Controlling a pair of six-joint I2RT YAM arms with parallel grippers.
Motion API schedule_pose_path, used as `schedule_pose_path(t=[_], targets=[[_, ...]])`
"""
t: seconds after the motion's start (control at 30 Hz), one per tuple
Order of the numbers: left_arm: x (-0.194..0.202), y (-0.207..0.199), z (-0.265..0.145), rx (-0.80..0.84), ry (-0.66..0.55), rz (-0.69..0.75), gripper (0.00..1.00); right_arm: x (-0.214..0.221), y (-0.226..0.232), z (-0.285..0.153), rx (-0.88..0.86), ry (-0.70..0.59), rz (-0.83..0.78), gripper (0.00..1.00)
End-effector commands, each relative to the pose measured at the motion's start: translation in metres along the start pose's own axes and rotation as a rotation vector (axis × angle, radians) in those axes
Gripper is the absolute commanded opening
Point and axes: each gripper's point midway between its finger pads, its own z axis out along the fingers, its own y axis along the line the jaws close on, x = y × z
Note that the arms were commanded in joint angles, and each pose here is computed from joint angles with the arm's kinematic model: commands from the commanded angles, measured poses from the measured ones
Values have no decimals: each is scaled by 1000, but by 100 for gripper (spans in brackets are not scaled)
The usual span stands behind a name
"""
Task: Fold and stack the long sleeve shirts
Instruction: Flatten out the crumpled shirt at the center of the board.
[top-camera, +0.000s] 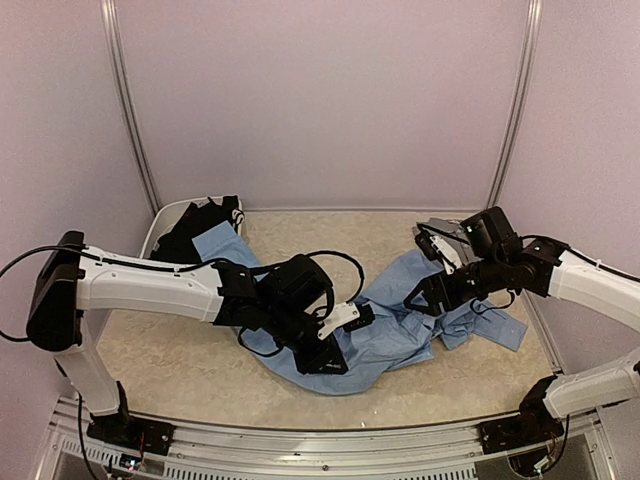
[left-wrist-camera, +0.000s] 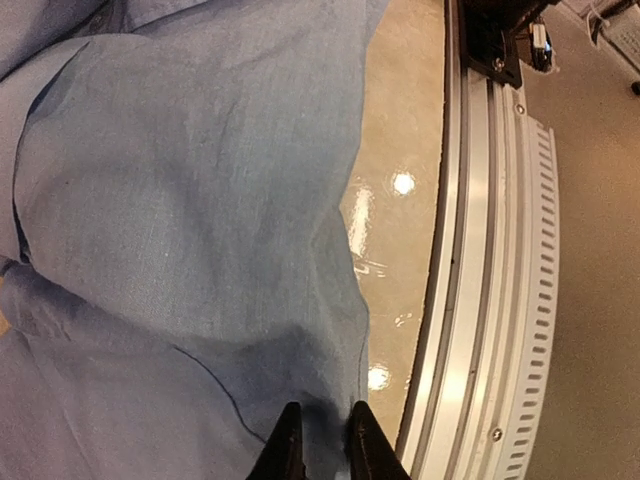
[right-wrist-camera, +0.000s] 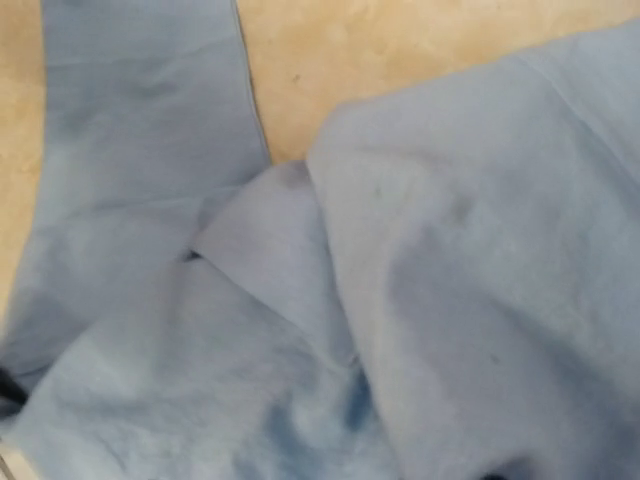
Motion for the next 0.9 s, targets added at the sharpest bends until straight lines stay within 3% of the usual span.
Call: schedule_pose_path(t=[0.0, 0.1, 0.17, 0.47, 0.87], targets=[[6, 1, 2, 9, 24, 12, 32, -9, -13, -11, 58, -60, 33, 68], [-3, 7, -8, -14, -20, 11, 64, -11, -55, -19, 170, -108, 161, 69], [-13, 11, -19, -24, -74, 7, 97, -9, -78, -21, 219, -137, 236, 68], [-61, 37, -69, -61, -316, -37, 99, 7, -107, 15, 177, -124, 356, 68], [-84, 95, -101, -246, -467, -155, 99, 31, -96, 54, 57, -43, 389, 79]])
